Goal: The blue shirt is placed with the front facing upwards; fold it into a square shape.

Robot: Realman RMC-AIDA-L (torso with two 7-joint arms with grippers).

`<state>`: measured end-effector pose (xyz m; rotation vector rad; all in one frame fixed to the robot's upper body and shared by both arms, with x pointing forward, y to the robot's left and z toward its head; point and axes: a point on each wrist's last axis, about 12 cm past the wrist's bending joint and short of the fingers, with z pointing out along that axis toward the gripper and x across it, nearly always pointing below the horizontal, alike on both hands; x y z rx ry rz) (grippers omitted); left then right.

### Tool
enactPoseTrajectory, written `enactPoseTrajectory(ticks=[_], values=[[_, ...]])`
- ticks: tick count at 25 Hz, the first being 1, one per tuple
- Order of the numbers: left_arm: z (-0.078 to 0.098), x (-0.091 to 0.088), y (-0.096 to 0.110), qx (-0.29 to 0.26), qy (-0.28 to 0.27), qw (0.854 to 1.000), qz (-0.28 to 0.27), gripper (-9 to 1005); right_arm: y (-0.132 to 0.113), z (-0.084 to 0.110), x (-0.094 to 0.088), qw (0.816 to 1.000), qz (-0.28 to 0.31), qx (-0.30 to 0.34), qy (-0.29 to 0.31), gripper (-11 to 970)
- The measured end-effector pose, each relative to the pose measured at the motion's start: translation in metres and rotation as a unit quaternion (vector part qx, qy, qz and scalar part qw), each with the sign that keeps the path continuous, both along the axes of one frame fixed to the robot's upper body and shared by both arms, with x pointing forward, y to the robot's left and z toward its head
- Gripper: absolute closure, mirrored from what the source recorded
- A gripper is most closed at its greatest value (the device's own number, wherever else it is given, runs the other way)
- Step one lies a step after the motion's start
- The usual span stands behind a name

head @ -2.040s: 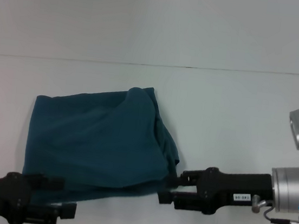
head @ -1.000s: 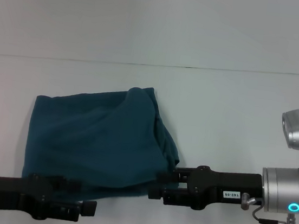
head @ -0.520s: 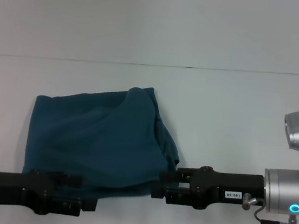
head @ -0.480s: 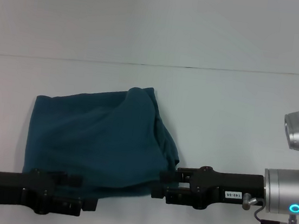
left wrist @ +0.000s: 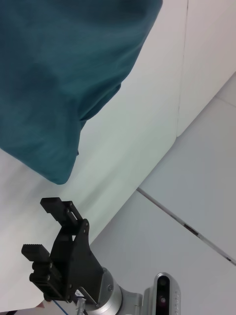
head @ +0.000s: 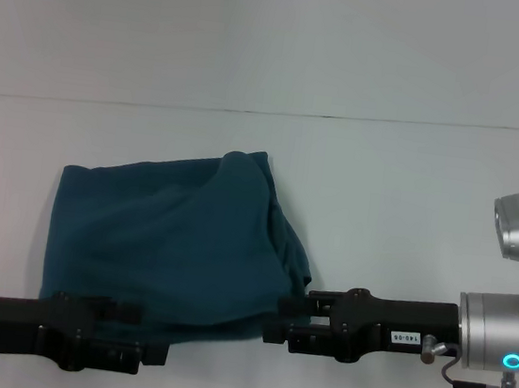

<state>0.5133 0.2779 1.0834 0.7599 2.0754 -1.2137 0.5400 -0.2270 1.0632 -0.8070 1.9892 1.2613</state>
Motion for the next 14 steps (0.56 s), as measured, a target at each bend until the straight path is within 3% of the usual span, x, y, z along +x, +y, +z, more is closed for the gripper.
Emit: enactPoseTrajectory(ticks=[14], values=[[-0.0003, 0.0003, -0.0001, 0.002, -0.002, 1.000, -0.001, 45, -0.0016, -0.0002, 0.0001, 1.000, -0.004, 0.000, 0.000, 338]])
